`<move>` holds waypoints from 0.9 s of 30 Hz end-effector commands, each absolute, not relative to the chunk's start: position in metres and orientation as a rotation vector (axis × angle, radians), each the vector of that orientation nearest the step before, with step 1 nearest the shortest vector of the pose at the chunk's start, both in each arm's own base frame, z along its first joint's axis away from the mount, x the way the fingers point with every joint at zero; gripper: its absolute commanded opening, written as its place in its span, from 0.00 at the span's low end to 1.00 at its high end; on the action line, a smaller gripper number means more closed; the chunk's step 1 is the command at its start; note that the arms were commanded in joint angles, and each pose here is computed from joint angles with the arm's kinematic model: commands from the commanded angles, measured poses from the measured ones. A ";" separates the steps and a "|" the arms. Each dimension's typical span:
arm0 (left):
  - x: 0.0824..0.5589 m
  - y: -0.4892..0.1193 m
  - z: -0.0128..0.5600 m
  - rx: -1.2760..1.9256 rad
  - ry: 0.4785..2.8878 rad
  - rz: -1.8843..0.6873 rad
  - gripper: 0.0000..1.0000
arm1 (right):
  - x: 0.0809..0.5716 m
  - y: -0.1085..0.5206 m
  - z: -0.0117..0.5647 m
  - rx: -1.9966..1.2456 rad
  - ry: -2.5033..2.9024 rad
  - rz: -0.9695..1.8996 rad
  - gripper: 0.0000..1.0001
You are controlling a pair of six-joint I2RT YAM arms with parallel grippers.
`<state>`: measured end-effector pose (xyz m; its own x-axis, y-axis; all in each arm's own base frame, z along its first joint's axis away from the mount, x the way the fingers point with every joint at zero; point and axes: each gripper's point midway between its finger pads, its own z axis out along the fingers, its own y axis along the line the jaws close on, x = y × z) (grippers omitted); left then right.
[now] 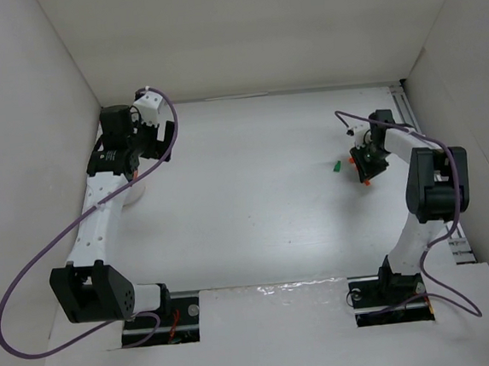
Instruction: Sort the legos into containers by color
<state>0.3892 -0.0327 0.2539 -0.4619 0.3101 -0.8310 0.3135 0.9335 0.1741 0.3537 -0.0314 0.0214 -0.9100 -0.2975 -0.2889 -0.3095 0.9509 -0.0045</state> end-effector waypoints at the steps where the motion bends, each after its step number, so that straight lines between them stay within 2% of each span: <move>1: 0.390 -0.033 0.264 0.439 2.041 0.006 0.91 | 0.360 -0.022 0.019 -0.458 2.814 0.098 0.34; 10: 0.390 -0.031 0.264 0.444 2.041 0.021 0.91 | 0.359 -0.021 0.017 -0.470 2.825 0.091 0.30; 15: 0.391 -0.031 0.262 0.443 2.041 0.021 0.91 | 0.359 -0.023 0.017 -0.469 2.828 0.076 0.23; 20: 0.391 -0.031 0.259 0.443 2.041 0.021 0.91 | 0.354 -0.026 0.017 -0.483 2.852 0.052 0.23; 27: 0.391 -0.029 0.260 0.437 2.034 0.032 0.91 | 0.351 -0.026 0.015 -0.484 2.861 0.055 0.17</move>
